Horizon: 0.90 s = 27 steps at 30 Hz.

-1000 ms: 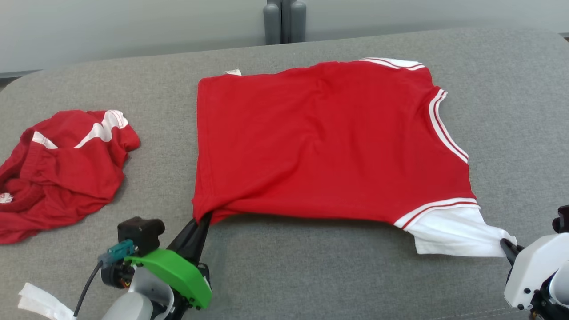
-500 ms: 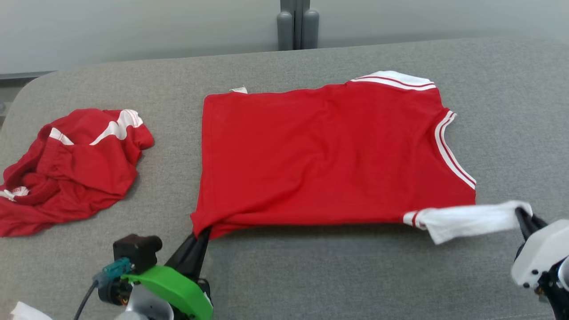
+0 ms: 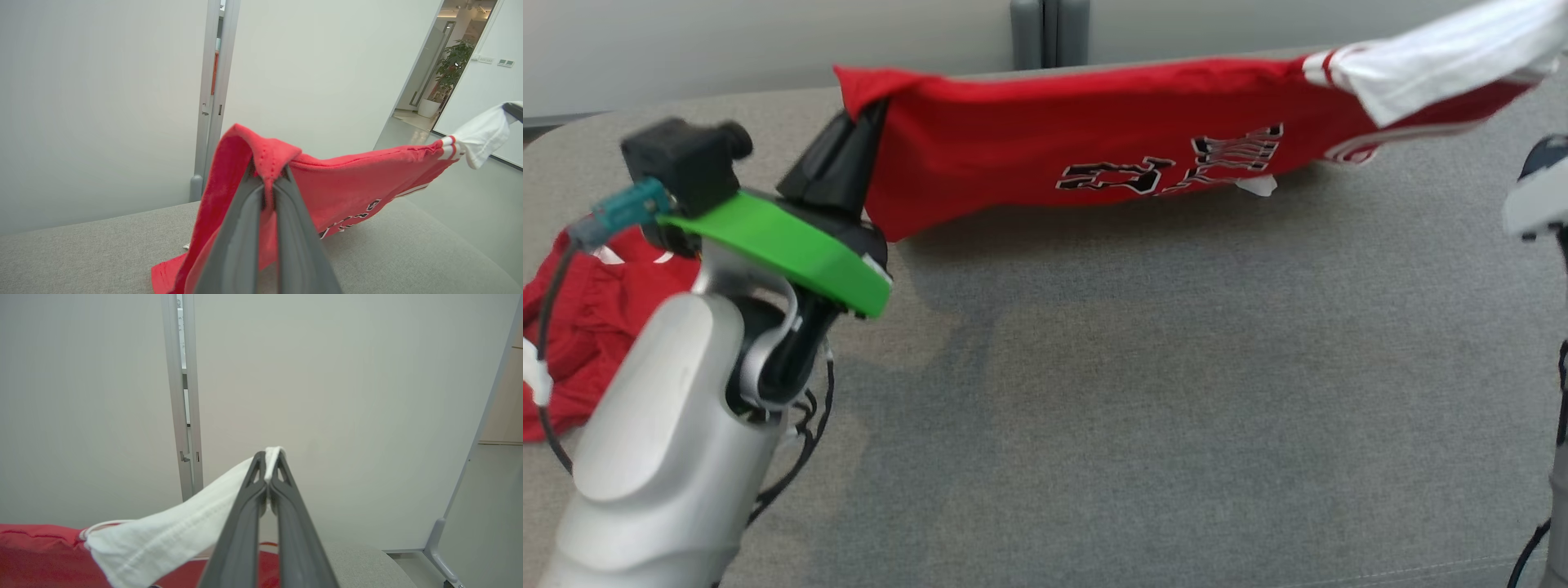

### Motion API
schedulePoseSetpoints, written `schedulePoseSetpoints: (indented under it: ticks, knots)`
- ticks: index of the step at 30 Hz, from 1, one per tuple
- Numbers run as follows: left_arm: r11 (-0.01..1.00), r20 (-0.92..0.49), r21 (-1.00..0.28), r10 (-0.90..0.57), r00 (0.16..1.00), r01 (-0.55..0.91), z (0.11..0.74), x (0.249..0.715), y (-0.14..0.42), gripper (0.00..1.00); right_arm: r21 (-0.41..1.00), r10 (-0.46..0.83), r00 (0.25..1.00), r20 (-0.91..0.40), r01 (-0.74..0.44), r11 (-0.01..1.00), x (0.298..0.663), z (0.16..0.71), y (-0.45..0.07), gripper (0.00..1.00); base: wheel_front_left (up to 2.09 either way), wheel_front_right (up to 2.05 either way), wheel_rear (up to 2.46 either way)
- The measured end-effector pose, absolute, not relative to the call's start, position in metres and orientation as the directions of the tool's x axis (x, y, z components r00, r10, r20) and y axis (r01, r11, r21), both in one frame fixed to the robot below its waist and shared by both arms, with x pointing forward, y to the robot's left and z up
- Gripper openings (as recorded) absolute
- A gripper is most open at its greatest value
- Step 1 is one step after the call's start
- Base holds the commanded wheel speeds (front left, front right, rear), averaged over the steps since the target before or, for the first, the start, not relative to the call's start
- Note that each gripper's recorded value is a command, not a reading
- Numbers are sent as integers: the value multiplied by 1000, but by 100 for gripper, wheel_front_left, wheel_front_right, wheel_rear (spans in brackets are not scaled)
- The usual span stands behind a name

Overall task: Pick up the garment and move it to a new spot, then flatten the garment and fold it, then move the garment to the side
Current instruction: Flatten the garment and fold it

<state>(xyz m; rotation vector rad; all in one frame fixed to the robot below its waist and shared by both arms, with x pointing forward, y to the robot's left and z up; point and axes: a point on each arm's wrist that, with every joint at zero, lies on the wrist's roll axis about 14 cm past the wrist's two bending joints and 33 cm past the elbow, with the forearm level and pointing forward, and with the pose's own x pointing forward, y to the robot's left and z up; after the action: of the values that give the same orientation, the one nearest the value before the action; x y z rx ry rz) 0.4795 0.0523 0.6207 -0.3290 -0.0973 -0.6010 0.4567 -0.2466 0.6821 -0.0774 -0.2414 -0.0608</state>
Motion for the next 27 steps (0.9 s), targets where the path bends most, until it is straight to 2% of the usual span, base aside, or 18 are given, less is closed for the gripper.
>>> schedulePoseSetpoints:
  ticks: [4, 10, 12, 15, 17, 19, 22, 24, 26, 27]
  knots:
    - [743, 238, -254, -573, 784, 620, 651, 499, 42, 0, -109, -6, 935, 355, 48, 993, 473, 725, -241, 0, 0, 0, 0]
    - [706, 258, -250, -611, 749, 662, 668, 526, 31, 0, -146, 38, 903, 427, 27, 989, 501, 757, -237, 0, 0, 0, 0]
    - [719, 254, -253, -595, 762, 647, 667, 543, 33, 0, -167, 56, 914, 402, 13, 986, 520, 750, -233, 0, 0, 0, 0]
    - [739, 192, -279, -583, 789, 614, 638, 579, 31, 0, -203, 90, 950, 300, -28, 979, 571, 712, -226, 0, 0, 0, 0]
    - [752, 205, -286, -557, 805, 594, 630, 600, 32, 0, -226, 92, 954, 287, -26, 974, 594, 697, -227, 0, 0, 0, 0]
    - [783, 257, -262, -507, 823, 564, 630, 621, 39, 0, -204, 77, 941, 330, -9, 979, 613, 694, -232, 0, 0, 0, 0]
    - [832, 376, -205, -420, 826, 516, 640, 651, 50, 0, -28, -18, 830, 557, 40, 999, 626, 731, -250, 0, 0, 0, 0]
    - [833, 449, -226, -370, 813, 504, 647, 661, 51, 0, 41, -67, 771, 633, 53, 998, 630, 751, -258, 0, 0, 0, 0]
    - [825, 506, -258, -329, 798, 503, 658, 669, 50, 0, 59, -80, 717, 692, 54, 997, 629, 776, -259, 0, 0, 0, 0]
    - [820, 542, -267, -306, 783, 506, 670, 671, 52, 0, 52, -70, 656, 751, 47, 998, 619, 801, -255, 0, 0, 0, 0]
